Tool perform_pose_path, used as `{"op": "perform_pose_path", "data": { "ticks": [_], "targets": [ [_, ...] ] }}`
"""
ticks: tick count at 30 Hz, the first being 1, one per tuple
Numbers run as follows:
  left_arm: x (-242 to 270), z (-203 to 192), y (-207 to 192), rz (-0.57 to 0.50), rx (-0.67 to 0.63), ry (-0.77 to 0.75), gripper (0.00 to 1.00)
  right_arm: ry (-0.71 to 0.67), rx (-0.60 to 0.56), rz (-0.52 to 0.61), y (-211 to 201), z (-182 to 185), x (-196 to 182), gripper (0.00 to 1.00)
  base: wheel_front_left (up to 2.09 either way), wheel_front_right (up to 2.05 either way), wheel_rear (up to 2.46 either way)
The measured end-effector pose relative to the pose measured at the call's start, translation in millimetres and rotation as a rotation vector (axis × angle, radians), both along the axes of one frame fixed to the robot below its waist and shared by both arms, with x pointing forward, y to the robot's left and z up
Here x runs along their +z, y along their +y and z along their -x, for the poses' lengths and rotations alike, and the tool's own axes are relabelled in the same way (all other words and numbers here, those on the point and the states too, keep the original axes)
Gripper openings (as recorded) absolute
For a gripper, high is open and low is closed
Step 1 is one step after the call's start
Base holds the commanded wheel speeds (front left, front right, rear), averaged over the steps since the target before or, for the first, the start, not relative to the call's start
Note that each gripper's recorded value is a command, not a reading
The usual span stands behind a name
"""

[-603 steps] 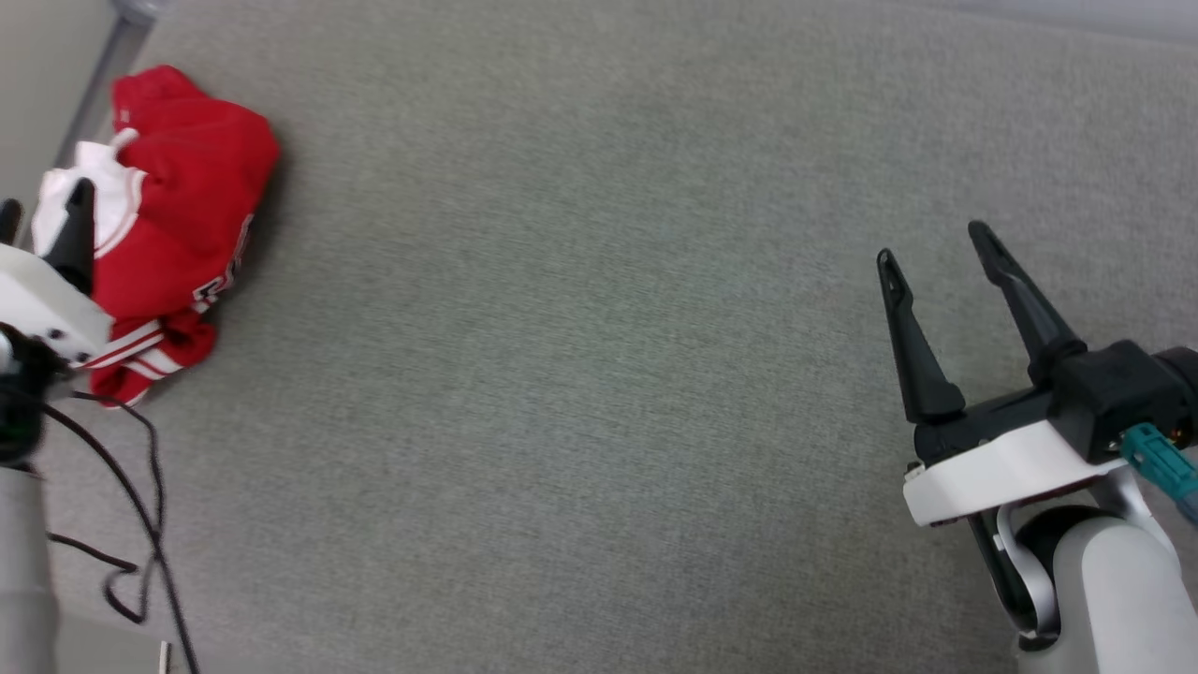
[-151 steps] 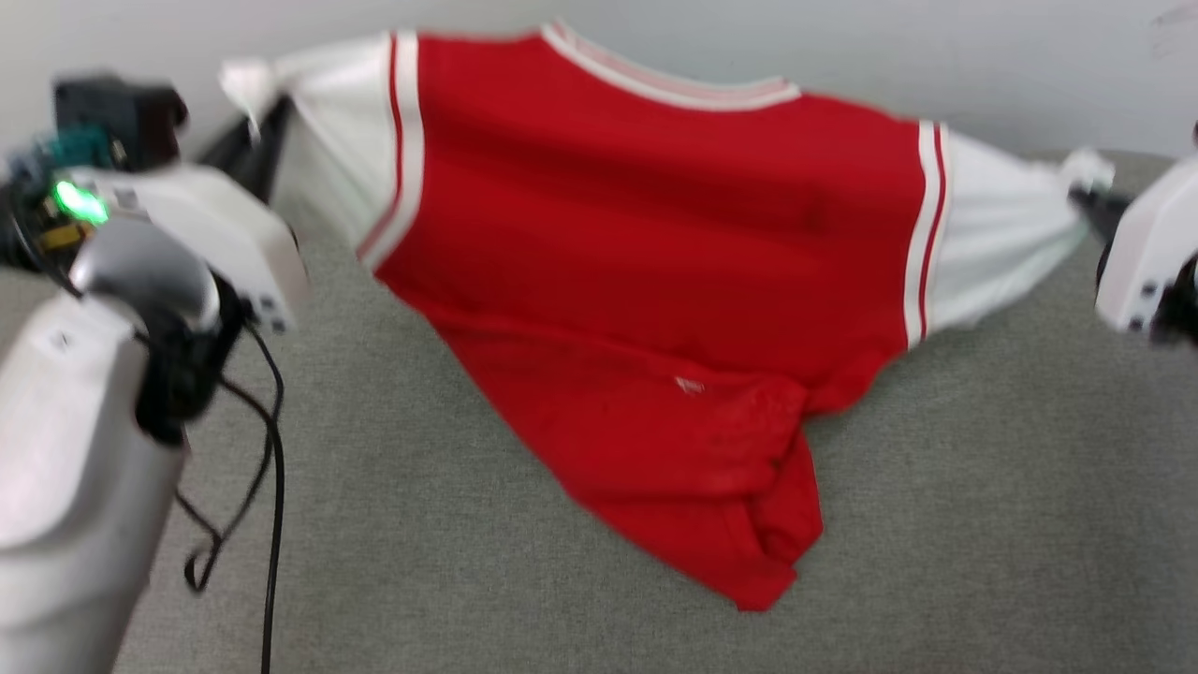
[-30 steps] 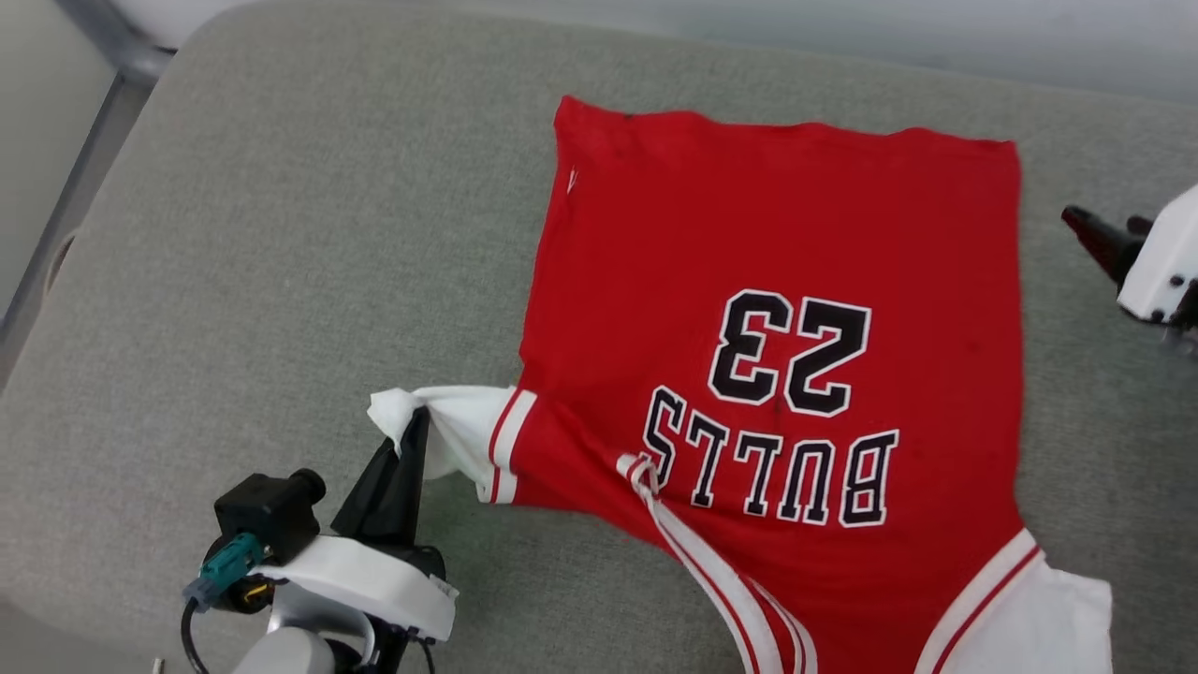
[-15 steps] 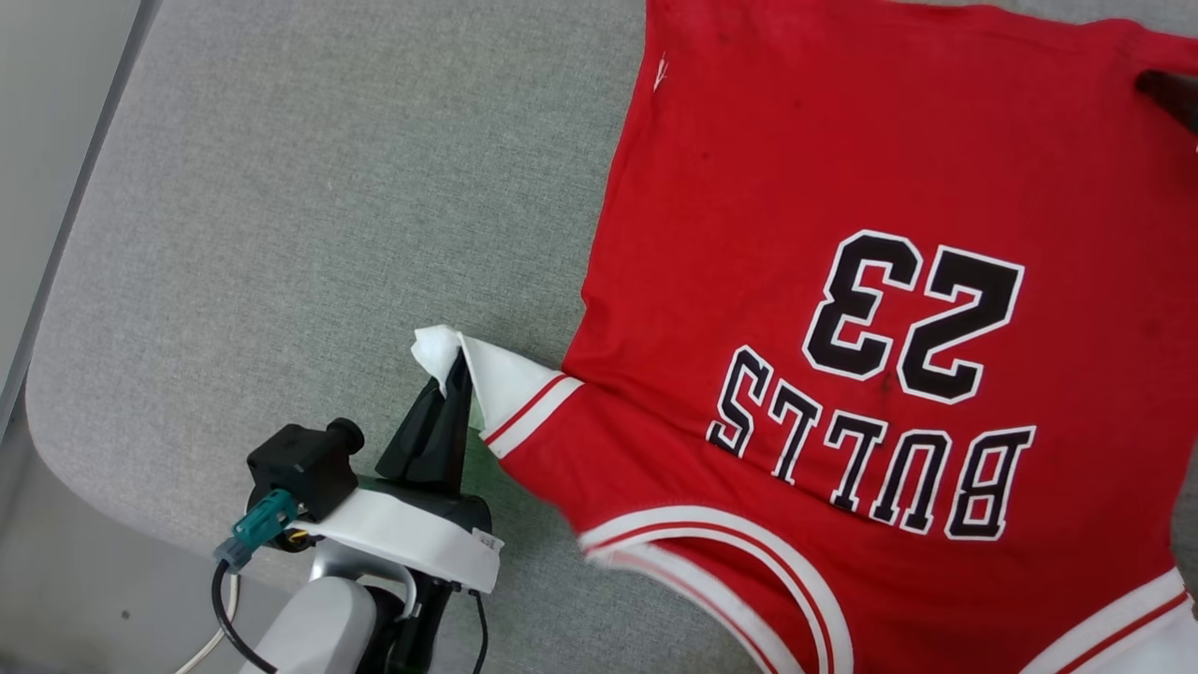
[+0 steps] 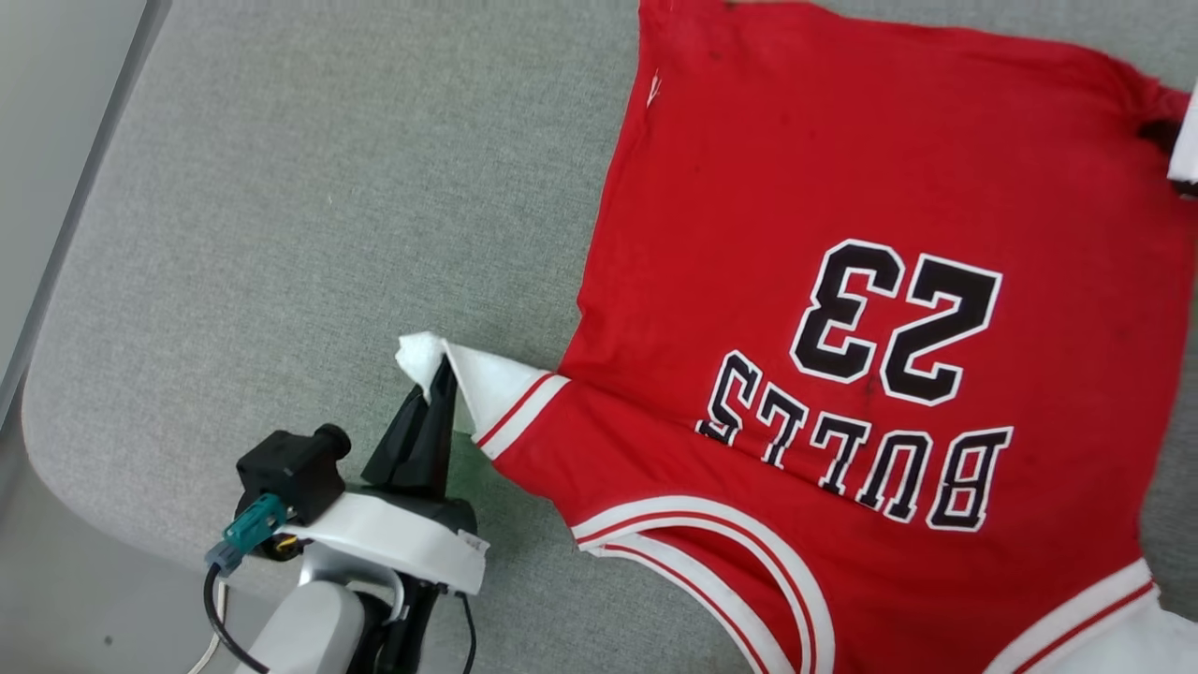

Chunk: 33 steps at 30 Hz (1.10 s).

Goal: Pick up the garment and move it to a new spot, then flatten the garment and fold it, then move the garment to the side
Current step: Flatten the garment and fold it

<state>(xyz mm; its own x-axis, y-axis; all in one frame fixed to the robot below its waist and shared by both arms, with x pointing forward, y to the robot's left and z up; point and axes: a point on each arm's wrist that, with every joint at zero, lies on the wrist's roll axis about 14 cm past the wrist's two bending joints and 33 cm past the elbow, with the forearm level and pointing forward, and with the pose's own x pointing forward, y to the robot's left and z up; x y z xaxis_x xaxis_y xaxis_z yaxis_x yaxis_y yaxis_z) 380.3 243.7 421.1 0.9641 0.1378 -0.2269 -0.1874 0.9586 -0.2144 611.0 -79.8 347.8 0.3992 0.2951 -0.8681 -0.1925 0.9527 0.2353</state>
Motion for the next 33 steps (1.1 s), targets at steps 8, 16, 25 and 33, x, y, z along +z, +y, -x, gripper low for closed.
{"op": "perform_pose_path", "data": {
  "ticks": [8, 16, 25, 33],
  "targets": [
    [3.6, 18.1, 8.0, -0.007, 0.011, 0.003, 0.00, -0.101, -0.051, 0.056, -41.3, 17.5, 36.2, 0.00, 0.00, 0.00, 0.00],
    [2.1, 33.3, 5.0, 0.011, -0.004, 0.037, 0.00, -0.213, -0.154, 0.028, -95.4, 68.8, 69.9, 0.00, 0.00, 0.00, 0.00],
    [11.8, 37.7, -12.9, 0.030, -0.066, 0.026, 0.00, -0.279, -0.347, -0.018, -163.9, 173.7, 76.8, 0.00, 0.00, 0.00, 0.00],
    [17.4, 41.8, -32.8, 0.039, -0.137, 0.031, 0.00, -0.246, -0.567, -0.076, -186.1, 287.6, 51.3, 0.00, 0.00, 0.00, 0.00]
  ]
}}
